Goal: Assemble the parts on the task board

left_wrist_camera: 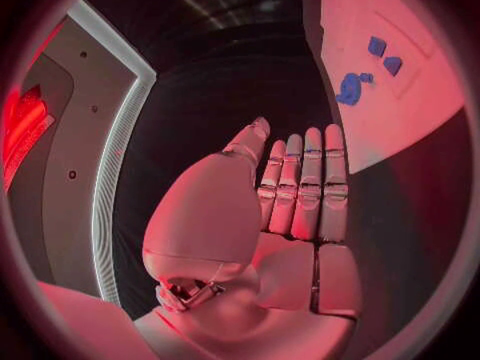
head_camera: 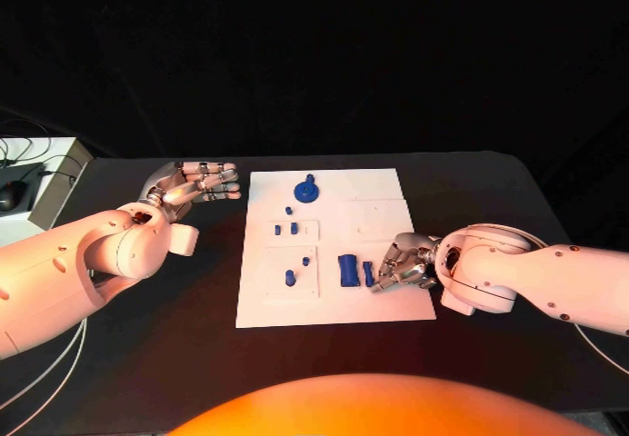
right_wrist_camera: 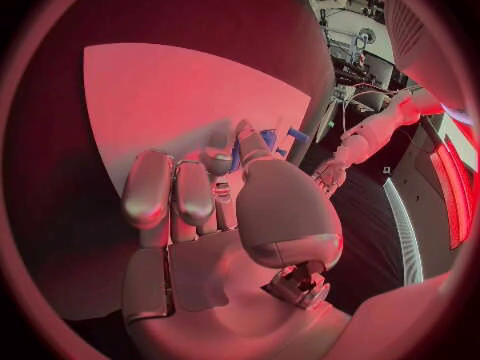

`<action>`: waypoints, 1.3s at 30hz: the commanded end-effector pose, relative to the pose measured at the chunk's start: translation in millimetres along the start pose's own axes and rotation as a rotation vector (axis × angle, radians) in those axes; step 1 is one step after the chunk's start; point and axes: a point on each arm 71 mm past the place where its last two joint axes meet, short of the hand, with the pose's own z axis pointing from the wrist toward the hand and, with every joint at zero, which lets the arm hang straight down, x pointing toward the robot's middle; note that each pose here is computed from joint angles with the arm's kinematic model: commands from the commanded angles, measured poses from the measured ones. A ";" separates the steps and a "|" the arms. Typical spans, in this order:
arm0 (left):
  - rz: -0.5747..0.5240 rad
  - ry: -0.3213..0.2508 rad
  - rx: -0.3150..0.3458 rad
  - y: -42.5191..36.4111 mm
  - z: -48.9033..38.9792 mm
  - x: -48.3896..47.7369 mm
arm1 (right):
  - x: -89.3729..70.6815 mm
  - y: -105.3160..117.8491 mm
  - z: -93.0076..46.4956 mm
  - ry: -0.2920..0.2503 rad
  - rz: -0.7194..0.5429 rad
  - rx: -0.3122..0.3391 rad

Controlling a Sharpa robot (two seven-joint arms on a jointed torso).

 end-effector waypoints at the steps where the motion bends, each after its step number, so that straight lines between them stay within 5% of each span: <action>1: -0.008 0.021 0.003 -0.1 0.1 2.2 | 2.0 -0.8 0.5 0.015 -0.003 0.006; 17: -0.008 0.021 0.001 0.4 0.3 1.9 | -1.5 -1.9 -4.8 -0.036 0.060 -0.042; 25: -0.009 0.019 0.005 0.9 0.6 0.6 | -11.0 -3.6 -11.8 -0.088 0.165 -0.136; 31: -0.021 0.009 0.009 1.5 1.7 -0.5 | -30.2 -2.1 -15.4 -0.186 0.282 -0.258; 39: -0.044 -0.020 0.041 3.0 7.1 -1.6 | -72.0 -8.8 0.0 -0.401 0.524 -0.430</action>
